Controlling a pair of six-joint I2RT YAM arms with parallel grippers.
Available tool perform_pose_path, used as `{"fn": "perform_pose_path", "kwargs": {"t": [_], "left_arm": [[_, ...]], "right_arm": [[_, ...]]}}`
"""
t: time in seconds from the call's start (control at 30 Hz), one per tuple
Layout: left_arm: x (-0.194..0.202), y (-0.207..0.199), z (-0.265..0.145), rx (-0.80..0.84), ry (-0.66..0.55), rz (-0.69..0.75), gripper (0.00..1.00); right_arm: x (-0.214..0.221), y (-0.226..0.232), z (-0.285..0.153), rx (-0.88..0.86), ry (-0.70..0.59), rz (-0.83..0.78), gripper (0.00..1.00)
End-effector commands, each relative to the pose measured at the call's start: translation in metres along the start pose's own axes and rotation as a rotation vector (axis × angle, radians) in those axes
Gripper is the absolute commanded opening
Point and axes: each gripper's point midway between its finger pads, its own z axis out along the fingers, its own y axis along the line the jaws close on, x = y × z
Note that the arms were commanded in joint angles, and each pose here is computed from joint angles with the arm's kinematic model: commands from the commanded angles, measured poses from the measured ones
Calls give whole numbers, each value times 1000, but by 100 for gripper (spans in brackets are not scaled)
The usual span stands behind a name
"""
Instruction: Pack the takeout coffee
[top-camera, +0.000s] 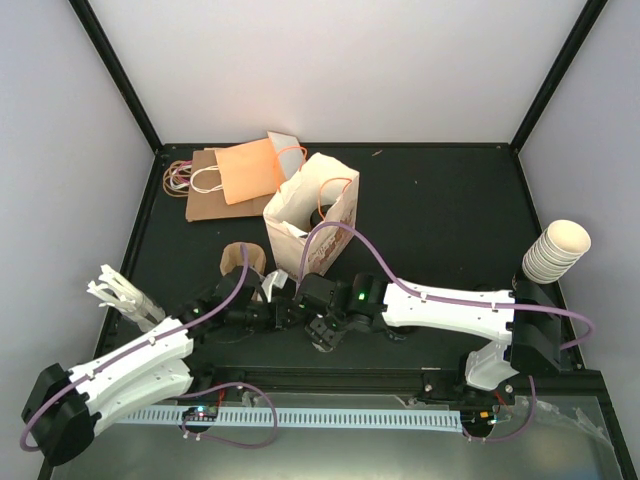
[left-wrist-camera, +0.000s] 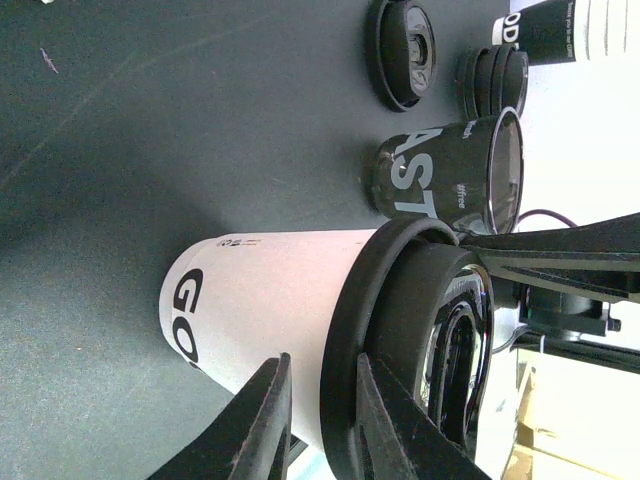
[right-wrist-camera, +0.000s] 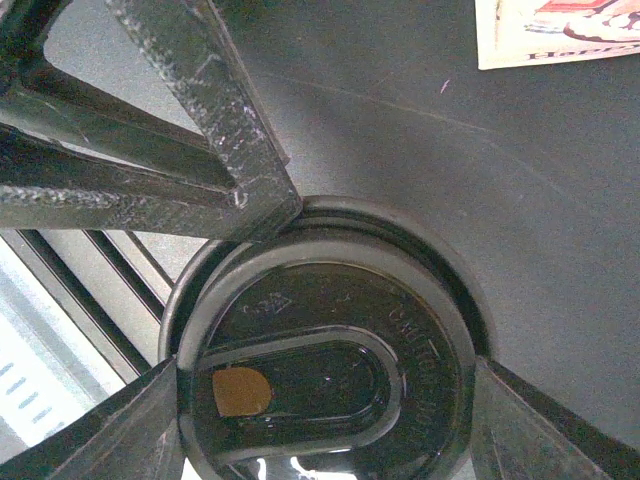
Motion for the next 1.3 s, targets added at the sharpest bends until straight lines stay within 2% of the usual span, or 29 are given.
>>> {"fn": "perform_pose_path", "kwargs": {"t": [0.0, 0.3, 0.63, 1.0, 1.27], "left_arm": [[16, 25, 6, -63, 63, -38, 20], [23, 36, 14, -71, 70, -60, 21], [23, 8, -3, 5, 67, -47, 31], [38, 5, -2, 65, 130, -77, 31], [48, 21, 6, 24, 172, -91, 30]], "right_arm": [[45, -7, 28, 40, 199, -28, 72], [48, -15, 29, 89, 217, -38, 72], [49, -20, 34, 119, 211, -12, 72], [46, -19, 33, 112, 202, -13, 72], [44, -18, 33, 109, 200, -12, 72]]}}
